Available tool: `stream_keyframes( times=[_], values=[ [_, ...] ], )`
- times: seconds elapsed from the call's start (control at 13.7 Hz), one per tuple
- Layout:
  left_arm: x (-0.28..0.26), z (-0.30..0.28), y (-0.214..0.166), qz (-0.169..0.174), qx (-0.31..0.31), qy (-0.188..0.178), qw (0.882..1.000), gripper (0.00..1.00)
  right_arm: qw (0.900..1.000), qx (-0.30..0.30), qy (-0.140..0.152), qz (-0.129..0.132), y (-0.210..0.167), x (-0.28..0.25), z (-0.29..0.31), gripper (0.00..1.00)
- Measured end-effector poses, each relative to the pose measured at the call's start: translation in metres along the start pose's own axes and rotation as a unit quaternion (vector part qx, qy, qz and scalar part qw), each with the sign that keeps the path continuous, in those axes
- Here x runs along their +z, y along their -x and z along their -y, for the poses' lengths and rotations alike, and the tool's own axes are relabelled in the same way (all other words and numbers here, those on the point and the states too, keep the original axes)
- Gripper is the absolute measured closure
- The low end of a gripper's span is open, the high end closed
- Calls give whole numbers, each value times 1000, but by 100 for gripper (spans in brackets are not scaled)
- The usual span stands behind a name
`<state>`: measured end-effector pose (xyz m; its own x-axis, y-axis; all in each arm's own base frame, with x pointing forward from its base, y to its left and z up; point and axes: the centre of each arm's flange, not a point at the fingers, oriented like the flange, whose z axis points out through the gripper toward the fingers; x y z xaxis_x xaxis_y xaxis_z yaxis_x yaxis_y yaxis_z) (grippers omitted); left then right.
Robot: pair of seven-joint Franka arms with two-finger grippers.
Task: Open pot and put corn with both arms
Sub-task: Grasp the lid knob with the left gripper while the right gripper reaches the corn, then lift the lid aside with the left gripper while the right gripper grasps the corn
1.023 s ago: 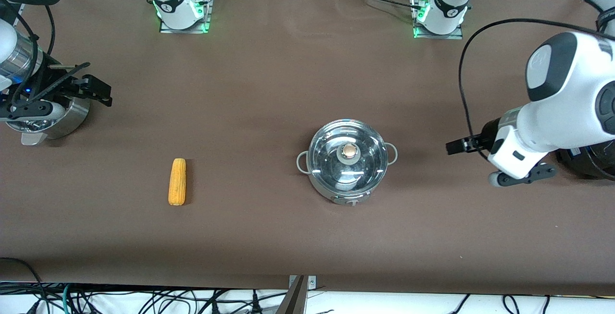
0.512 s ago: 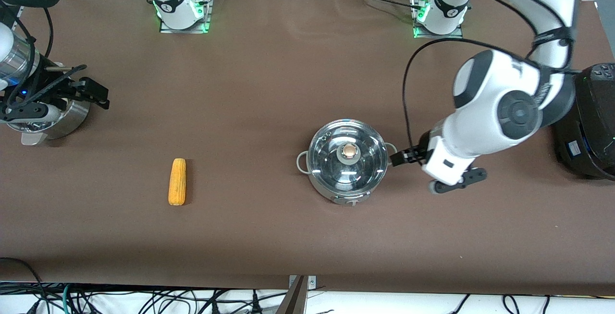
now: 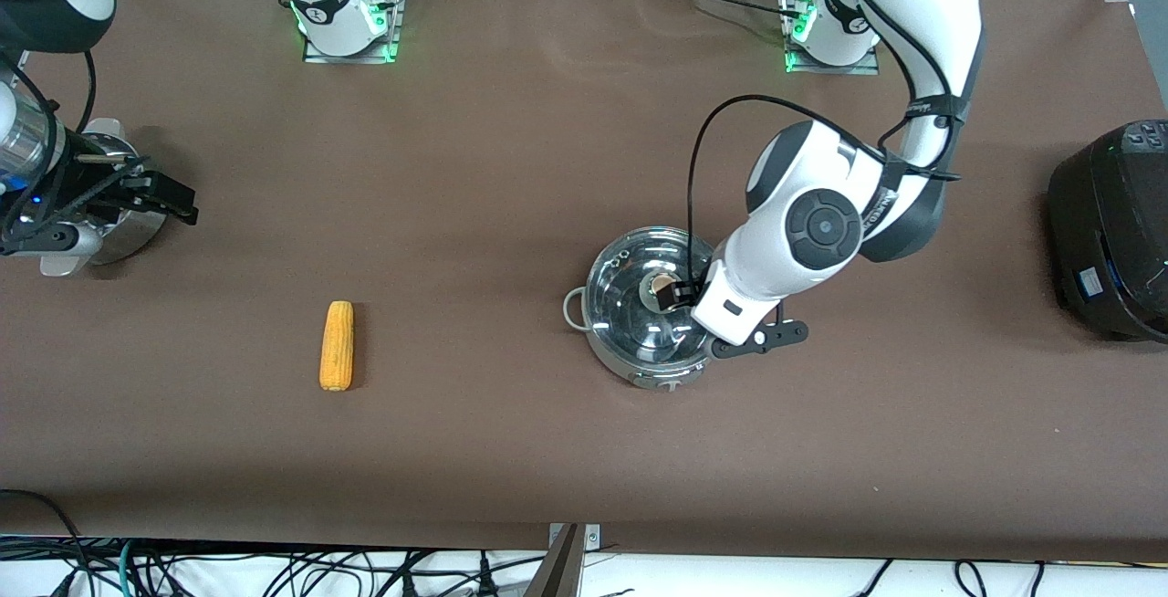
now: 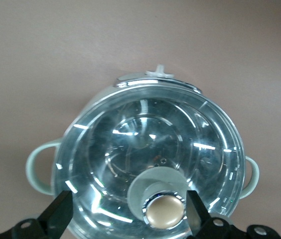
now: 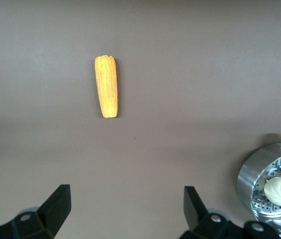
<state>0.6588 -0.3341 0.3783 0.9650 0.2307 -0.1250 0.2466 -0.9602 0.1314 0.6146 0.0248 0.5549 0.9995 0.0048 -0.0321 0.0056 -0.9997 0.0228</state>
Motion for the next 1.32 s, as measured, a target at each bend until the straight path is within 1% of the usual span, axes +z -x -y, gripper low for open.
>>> stream_keyframes(
  times=[0.22,0.51,0.8,1.02,1.1,1.17,1.24,1.32],
  values=[
    [21,-17,7,-7,-8,5,1000,0,1000,3,-2,-3,-18,26,-4,0],
    [47,-30,16,-5,-6,-10,1000,0,1000,-5,-5,-8,-43,71,-35,0],
    [50,-32,17,-6,-4,-15,1000,0,1000,-8,-12,3,-68,138,-36,0],
    [51,-31,18,-4,-4,-17,1000,3,1000,-11,-17,12,-82,195,-31,0],
    [51,-31,18,-2,-4,-18,1000,8,1000,-12,-18,15,-84,205,-30,0],
    [52,-30,19,0,-5,-20,1000,8,1000,-14,-18,17,-86,211,-27,0],
    [52,-30,19,2,-5,-22,1000,15,1000,-17,-19,15,-86,213,-23,0],
    [51,-28,19,3,-4,-26,1000,24,1000,-20,-19,12,-88,214,-18,0]
  ],
)
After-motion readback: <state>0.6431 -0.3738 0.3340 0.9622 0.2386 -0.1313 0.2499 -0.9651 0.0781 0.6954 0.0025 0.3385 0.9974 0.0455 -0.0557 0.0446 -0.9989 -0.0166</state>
